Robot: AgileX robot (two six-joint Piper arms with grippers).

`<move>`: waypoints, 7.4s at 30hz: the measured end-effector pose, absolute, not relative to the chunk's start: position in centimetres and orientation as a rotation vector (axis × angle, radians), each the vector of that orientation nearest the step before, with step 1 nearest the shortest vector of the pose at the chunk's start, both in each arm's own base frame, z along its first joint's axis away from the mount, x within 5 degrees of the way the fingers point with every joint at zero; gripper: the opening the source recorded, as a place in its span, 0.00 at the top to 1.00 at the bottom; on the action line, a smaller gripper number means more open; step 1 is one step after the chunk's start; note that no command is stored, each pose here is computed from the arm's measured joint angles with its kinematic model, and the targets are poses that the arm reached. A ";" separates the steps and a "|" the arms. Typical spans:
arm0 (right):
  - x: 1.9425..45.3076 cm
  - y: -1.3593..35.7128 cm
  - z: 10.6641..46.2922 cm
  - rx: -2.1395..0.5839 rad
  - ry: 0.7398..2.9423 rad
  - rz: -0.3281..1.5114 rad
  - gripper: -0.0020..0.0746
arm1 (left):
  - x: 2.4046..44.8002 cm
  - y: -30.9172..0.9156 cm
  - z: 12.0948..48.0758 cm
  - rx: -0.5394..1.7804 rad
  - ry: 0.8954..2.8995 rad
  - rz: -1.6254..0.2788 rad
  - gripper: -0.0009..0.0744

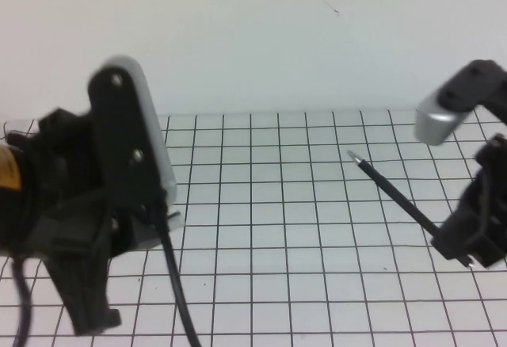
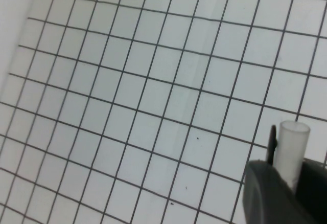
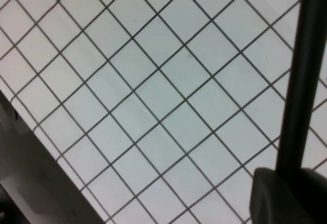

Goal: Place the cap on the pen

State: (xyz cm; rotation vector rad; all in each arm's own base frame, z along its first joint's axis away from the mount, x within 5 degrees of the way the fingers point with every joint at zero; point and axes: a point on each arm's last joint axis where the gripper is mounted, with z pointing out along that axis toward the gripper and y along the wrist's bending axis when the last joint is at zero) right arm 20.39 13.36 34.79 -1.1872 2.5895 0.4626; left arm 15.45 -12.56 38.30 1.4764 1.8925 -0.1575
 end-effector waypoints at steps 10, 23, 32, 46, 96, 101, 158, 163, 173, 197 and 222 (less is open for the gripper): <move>16.9 12.9 34.7 -1.146 2.569 0.661 0.98 | 16.4 -13.0 34.5 1.438 1.888 -0.138 0.89; 13.4 12.5 30.0 -1.099 2.720 0.919 0.98 | 18.4 -14.1 35.5 1.612 1.434 0.143 0.89; 11.8 11.7 27.6 -1.110 2.795 0.933 0.98 | 16.6 -16.6 36.1 1.907 0.860 0.305 0.89; 11.4 13.0 28.7 -1.052 2.696 1.200 0.98 | 16.2 -20.2 32.7 2.137 0.739 0.206 0.89; 12.5 14.1 27.9 -1.004 2.729 1.329 0.98 | 15.5 -20.6 32.8 2.114 0.733 0.096 0.89; 12.5 14.1 27.9 -1.002 2.728 1.333 0.98 | 15.5 -20.6 32.8 2.114 0.733 0.095 0.89; 14.3 15.1 28.5 -0.642 2.633 1.396 0.98 | 15.4 -21.2 32.5 2.178 0.525 0.124 0.89; 14.8 15.2 28.6 -0.581 2.599 1.373 0.98 | 15.4 -21.2 32.5 2.173 0.527 0.132 0.89; 15.7 15.4 28.8 -0.496 2.527 1.358 0.98 | 15.6 -21.1 32.5 2.168 0.526 0.148 0.89; 16.1 15.5 29.1 -0.523 2.445 1.351 0.98 | 15.8 -21.0 32.6 2.095 0.751 0.062 0.84; 20.1 14.0 26.8 -0.196 2.478 0.890 0.98 | 17.3 -20.0 33.7 1.687 1.297 -0.103 0.97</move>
